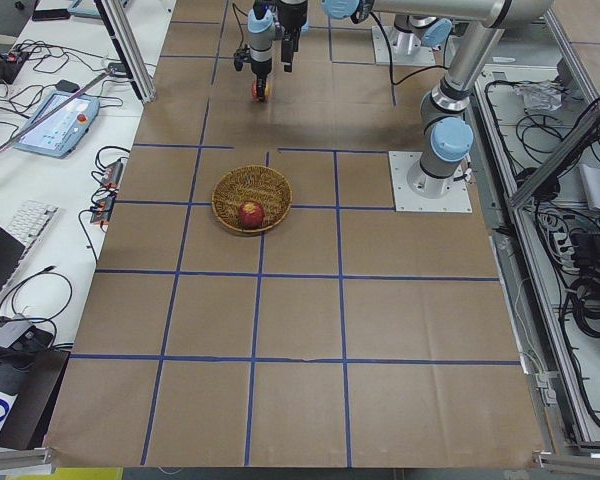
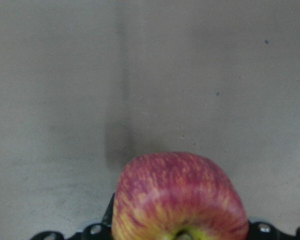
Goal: Transfer apple from basket to plate
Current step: 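Lift the apple with the right gripper and carry it over the white plate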
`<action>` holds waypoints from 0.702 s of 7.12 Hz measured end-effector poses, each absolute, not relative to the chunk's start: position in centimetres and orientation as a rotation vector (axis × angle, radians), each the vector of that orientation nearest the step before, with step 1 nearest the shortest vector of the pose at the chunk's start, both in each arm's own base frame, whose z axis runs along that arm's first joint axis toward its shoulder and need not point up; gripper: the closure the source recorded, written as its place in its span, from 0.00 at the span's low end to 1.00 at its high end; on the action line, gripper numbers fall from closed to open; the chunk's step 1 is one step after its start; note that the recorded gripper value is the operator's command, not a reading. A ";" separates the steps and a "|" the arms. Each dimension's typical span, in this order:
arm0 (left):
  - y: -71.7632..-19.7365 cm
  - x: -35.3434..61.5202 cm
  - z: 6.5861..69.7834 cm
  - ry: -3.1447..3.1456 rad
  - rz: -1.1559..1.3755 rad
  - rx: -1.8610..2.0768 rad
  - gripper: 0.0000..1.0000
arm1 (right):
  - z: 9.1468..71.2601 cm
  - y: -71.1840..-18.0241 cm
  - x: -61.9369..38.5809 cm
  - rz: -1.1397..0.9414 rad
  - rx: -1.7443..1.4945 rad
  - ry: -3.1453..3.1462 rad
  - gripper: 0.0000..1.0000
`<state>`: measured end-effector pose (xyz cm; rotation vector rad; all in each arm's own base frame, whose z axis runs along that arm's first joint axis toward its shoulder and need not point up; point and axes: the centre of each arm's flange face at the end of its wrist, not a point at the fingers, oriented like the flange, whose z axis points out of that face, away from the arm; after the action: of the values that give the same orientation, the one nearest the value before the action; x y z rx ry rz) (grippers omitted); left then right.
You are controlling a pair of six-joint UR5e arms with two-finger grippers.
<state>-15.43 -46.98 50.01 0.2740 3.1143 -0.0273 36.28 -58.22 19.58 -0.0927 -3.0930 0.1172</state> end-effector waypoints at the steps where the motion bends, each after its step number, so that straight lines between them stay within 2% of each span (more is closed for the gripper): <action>1: -47.0 -15.4 50.0 3.114 -0.028 0.274 0.01 | 21.5 -58.5 35.5 0.147 -0.106 -3.093 0.35; 3: -46.9 -15.4 50.1 3.113 -0.031 0.272 0.01 | 26.6 -59.1 31.3 0.174 -0.135 -3.077 0.40; 5: -46.9 -15.4 50.1 3.111 -0.032 0.271 0.01 | 31.6 -59.7 22.5 0.126 -0.077 -3.057 0.40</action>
<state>-15.40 -46.92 50.13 0.2713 3.1114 -0.0324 22.46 -59.71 31.62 -0.0772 -3.0570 0.1264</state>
